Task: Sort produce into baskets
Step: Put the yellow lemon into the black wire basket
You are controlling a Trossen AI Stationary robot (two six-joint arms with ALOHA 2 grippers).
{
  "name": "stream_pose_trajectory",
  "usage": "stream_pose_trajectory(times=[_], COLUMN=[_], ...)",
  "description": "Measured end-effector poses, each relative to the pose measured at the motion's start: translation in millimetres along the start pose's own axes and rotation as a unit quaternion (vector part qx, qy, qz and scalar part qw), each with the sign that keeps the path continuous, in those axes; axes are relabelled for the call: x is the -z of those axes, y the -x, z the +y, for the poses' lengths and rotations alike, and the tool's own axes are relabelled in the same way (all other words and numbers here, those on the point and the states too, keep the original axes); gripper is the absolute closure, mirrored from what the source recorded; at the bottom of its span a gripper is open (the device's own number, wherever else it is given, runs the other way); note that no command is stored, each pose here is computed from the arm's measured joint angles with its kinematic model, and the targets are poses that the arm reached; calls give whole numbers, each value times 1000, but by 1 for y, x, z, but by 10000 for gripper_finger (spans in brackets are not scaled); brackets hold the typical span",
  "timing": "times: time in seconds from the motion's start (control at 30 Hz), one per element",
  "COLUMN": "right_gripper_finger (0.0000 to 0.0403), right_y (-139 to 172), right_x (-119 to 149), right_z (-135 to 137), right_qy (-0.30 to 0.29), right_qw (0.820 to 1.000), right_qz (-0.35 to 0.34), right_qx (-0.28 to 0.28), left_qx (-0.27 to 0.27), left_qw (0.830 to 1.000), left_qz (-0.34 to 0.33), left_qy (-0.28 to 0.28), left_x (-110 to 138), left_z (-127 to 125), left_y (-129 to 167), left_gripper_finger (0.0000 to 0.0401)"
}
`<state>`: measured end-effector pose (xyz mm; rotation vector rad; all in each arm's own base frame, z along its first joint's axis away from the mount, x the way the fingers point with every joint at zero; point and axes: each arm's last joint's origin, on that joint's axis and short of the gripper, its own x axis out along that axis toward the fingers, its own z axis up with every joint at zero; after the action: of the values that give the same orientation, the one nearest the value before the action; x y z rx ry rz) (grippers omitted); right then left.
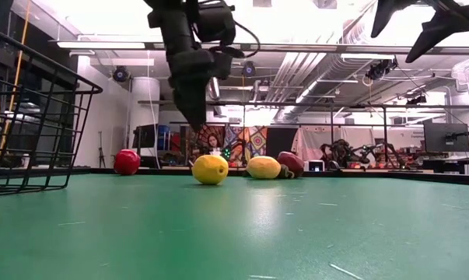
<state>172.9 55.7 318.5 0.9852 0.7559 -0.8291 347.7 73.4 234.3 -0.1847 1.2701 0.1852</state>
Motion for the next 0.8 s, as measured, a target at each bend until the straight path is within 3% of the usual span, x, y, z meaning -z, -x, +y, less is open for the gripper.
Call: stream_pose_trajectory(times=[0.13,0.33,0.5,0.8], right_gripper_finger=[70,70,70,70], right_y=[0,0,0,0], right_x=[0,0,0,0], right_z=[2,3,3,3], right_qy=[-5,-6,-5,36], right_qw=[1000,1000,1000,999], right_qz=[1,1,-2,-5], right_qx=[-10,-13,-12,-12], left_qx=[0,-24,-46,-84], left_qw=[988,942,913,888], left_qz=[-31,-86,-76,-17], left_qy=[-153,-325,-398,-453], left_x=[-3,-1,5,7], left_z=[-17,-44,-52,-46], left_y=[-12,-29,-37,-76], left_gripper_finger=[55,54,54,55])
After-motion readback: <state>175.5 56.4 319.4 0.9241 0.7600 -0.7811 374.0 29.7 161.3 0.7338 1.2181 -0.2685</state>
